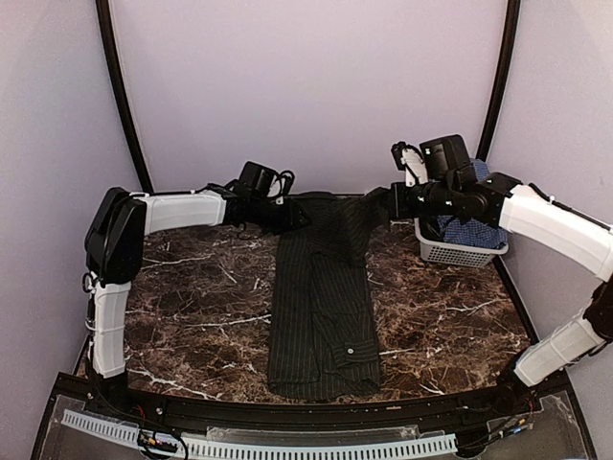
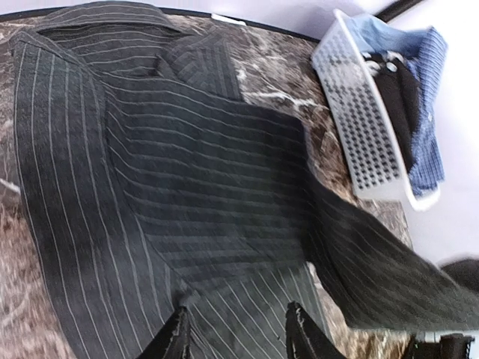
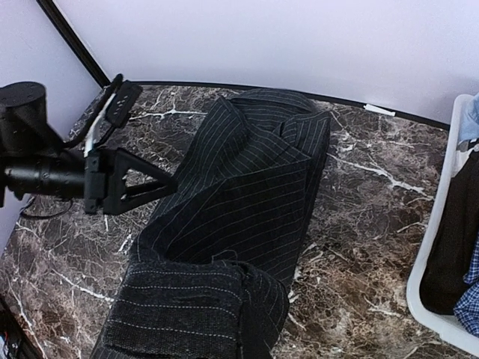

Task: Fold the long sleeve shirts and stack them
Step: Move the rectangle-folded shirt to the center of the board, then fold the sleeve of the rectangle-folded shirt, then adjust the sleeve of the rectangle-folded shirt.

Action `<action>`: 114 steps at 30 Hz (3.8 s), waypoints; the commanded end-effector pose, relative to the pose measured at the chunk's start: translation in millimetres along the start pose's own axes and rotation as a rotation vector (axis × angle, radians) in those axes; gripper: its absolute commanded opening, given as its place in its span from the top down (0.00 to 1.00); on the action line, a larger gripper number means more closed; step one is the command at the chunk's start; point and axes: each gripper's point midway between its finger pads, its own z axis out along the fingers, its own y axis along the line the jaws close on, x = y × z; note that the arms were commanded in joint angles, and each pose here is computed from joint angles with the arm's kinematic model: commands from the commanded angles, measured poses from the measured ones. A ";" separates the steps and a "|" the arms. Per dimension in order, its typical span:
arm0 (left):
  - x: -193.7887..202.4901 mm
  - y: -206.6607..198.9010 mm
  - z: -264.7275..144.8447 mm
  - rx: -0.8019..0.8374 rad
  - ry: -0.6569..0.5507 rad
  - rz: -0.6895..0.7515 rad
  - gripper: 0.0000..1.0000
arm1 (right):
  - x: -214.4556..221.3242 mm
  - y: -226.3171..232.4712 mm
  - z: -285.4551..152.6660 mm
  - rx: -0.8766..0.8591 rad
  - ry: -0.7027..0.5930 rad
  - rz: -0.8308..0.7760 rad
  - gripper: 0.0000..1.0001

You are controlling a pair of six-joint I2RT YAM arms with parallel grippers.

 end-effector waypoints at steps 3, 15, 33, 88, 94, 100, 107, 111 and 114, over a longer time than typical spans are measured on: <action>-52.9 21.5 27.1 0.018 -0.167 0.000 0.58 | -6.6 28.8 -8.7 -0.078 -0.045 0.014 1.00; -39.3 156.9 79.2 -0.122 -0.069 -0.266 0.64 | 21.4 78.4 -8.6 -0.131 0.032 -0.057 1.00; -57.7 152.5 57.5 -0.089 -0.085 -0.264 0.63 | 174.4 164.3 34.5 -0.085 0.470 -0.374 1.00; 58.5 17.3 -142.0 0.055 0.026 -0.152 0.50 | 160.3 29.6 166.3 -0.268 0.328 0.434 0.56; 58.5 15.7 -144.0 0.049 0.021 -0.151 0.50 | 171.6 31.1 172.4 -0.283 0.349 0.472 0.57; 58.2 16.1 -144.3 0.046 0.019 -0.151 0.50 | 179.3 31.2 176.1 -0.284 0.361 0.497 0.57; 57.8 16.0 -143.1 0.049 0.019 -0.154 0.50 | 175.4 36.8 183.3 -0.302 0.355 0.516 0.57; 55.8 14.6 -143.6 0.052 0.015 -0.149 0.51 | 171.7 38.2 187.6 -0.304 0.347 0.525 0.60; 55.1 14.4 -143.8 0.052 0.014 -0.148 0.51 | 167.7 39.1 190.4 -0.306 0.338 0.532 0.63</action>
